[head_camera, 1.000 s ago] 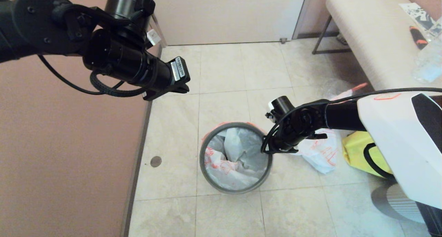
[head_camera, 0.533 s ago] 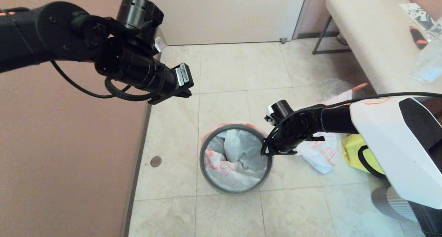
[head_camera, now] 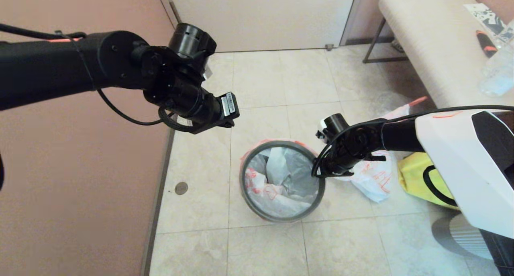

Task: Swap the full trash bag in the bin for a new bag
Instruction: Place the trash can ring on the trash can

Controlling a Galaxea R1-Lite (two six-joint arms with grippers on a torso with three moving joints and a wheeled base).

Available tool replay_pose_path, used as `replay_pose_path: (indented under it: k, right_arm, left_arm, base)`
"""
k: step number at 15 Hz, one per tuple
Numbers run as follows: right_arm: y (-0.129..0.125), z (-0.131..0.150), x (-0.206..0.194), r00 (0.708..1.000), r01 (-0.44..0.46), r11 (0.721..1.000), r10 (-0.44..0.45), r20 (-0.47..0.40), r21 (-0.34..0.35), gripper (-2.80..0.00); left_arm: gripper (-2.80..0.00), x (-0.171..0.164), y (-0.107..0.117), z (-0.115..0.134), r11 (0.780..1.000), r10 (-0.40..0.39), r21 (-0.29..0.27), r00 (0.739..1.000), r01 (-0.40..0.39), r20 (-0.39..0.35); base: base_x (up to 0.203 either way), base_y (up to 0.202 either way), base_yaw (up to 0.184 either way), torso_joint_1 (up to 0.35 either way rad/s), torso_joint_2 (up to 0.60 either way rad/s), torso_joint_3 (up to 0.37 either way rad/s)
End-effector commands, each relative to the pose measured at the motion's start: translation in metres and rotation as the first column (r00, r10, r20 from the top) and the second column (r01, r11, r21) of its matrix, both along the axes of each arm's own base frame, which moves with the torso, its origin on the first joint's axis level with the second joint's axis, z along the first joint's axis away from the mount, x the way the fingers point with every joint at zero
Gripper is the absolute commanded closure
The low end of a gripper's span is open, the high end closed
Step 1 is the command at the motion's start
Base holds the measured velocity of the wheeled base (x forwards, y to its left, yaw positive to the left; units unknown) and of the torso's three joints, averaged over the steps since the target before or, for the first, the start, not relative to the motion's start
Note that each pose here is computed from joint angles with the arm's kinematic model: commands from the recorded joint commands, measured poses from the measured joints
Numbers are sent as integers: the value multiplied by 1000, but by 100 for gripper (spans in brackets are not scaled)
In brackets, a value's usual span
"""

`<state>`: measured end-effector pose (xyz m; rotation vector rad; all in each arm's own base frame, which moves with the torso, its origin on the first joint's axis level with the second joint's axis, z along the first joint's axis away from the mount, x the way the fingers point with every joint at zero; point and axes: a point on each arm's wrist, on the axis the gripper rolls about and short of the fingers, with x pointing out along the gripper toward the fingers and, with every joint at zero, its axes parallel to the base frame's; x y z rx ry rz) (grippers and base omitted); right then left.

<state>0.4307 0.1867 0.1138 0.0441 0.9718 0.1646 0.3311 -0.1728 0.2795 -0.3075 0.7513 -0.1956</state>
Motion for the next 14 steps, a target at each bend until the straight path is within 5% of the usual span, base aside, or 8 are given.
replay_pose_path:
  k: [1,7,8,14]
  right_arm:
    - [7,0,-3,1000,-18,1000,18,1,-9,0]
    - [28,-1,-12,998,-3,996,8,56,-91,0]
    - [29,0,-12,998,-8,996,13,63,-90,-280]
    - [34,33,-29,994,-33,997,40,105,-68,-280]
  left_arm:
    - [0,6,-3,-10,1000,3,11,1000,-3,-25]
    - [0,18,-5,-23,1000,4,30,999,-3,-37]
    - [0,18,-4,-22,1000,6,29,999,-5,-35]
    - [0,17,-2,-21,1000,8,29,999,-7,-32]
  base:
    - [0,0,0,0,0,0]
    - [0,0,0,0,0,0]
    - [0,0,0,0,0,0]
    - [0,0,0,0,0,0]
